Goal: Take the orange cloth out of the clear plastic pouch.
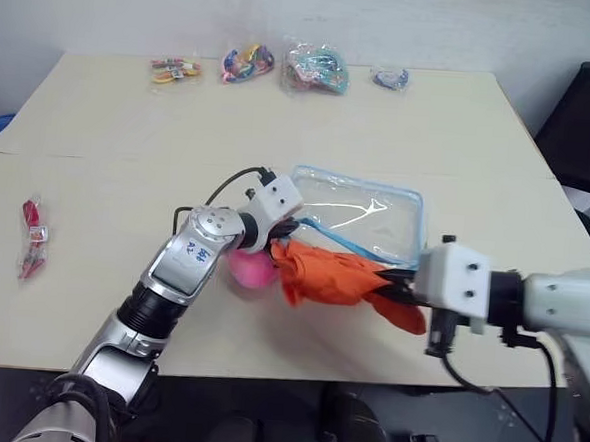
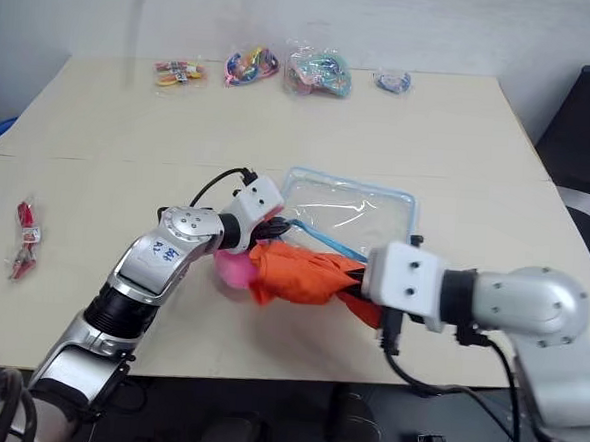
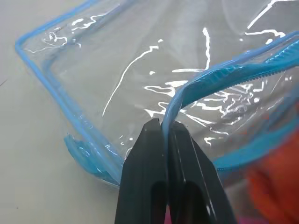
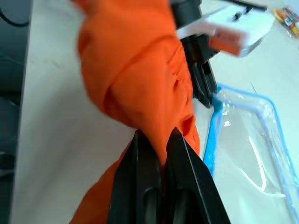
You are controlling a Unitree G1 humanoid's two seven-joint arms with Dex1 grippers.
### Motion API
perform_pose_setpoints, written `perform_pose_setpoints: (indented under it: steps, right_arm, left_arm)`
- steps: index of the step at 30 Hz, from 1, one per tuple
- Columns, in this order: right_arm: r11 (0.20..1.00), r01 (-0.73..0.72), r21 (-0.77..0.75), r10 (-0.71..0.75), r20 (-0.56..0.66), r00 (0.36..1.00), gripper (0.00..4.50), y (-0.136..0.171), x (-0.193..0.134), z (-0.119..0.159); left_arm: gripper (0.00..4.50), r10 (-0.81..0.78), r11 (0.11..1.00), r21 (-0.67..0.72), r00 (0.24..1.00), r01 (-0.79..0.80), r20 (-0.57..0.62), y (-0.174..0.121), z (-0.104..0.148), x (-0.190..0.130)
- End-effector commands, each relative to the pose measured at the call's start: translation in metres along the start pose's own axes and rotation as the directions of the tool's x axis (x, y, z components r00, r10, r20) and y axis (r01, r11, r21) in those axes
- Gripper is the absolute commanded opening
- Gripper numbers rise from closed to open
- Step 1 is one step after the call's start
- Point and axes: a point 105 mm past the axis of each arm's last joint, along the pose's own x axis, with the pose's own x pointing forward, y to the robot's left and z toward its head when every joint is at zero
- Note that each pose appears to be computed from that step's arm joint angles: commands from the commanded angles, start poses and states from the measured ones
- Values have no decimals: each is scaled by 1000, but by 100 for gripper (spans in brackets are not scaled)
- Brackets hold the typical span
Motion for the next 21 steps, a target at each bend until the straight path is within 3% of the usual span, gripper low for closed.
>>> perform_pose_setpoints:
  steps: [1, 8, 12, 17, 21]
  right_arm:
    - [995, 104, -5, -104, -4, 995, 0, -29, -41, 13]
    - [937, 347, -33, -348, -164, 923, 0, -86, -107, -12]
    - [834, 548, -62, -546, -229, 806, 0, -120, -136, -45]
    - [683, 728, 57, -703, -219, 676, 0, -131, -142, -85]
    - [537, 828, 163, -737, -388, 554, 0, -111, -148, -153]
  left_arm:
    - [66, -40, 996, 82, 999, 41, -5, 2, -3, -12]
    - [294, -92, 987, 125, 995, 97, -48, 12, -14, -36]
    - [417, -168, 986, 6, 984, 168, 57, 25, 10, -60]
    - [417, -296, 954, 20, 935, 298, 194, 30, 35, -94]
    - [417, -322, 946, 62, 909, 318, 263, 30, 49, -101]
